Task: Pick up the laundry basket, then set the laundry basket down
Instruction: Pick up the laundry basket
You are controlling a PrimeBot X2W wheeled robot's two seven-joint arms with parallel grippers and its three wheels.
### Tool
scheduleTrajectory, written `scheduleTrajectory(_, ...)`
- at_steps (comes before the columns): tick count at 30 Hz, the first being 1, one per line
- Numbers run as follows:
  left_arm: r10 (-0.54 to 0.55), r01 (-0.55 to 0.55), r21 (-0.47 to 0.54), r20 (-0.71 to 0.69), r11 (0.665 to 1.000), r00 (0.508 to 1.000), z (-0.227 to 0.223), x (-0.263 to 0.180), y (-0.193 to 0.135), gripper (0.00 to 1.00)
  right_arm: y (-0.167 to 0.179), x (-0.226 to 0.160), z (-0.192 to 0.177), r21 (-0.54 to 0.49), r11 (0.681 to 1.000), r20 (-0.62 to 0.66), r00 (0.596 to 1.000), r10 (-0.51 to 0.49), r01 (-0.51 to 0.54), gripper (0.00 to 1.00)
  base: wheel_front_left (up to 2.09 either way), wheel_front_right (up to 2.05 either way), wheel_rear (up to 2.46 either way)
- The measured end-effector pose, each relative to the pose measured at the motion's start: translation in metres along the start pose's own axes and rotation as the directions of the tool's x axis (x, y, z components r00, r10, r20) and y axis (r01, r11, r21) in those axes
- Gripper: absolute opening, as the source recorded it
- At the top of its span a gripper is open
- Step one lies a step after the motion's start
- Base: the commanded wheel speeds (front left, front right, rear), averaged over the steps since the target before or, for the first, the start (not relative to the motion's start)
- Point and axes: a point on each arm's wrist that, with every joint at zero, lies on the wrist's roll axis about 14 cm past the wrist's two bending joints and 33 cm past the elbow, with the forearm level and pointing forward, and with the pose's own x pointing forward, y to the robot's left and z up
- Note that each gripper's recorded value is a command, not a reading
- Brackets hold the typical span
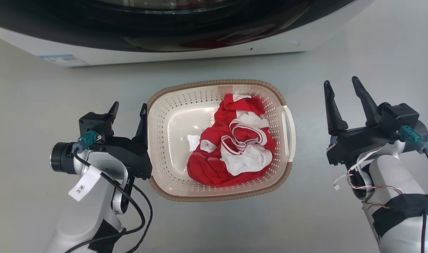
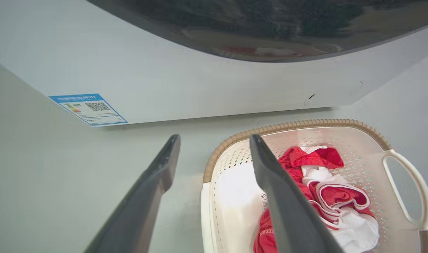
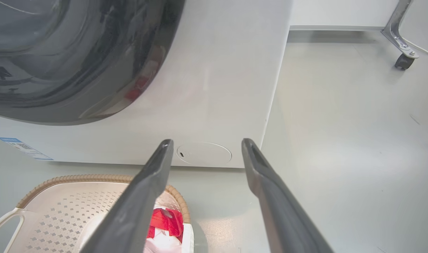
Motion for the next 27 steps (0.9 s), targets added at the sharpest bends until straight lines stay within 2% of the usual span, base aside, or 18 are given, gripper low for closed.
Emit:
scheduleTrajectory(11,0.004,-0.013,-0.040,-0.201,0.999,0.980,-0.060,0.021,0.013,1.00,0.013,0.019,-0.060,0.013,0.999,-0.151,0.988,0.046,-0.044,1.00,0.00,0.00,0.00)
scheduleTrajectory(17,0.011,-0.029,-0.052,-0.310,0.998,0.951,-0.096,0.026,0.021,1.00,0.025,0.019,-0.098,0.034,0.997,-0.247,0.965,0.082,-0.076,1.00,0.00,0.00,0.00)
scheduleTrajectory(27,0.013,-0.053,-0.084,-0.419,0.995,0.908,-0.134,0.033,0.028,1.00,0.019,0.014,-0.143,0.041,0.997,-0.363,0.929,0.074,-0.064,1.00,0.00,0.00,0.00)
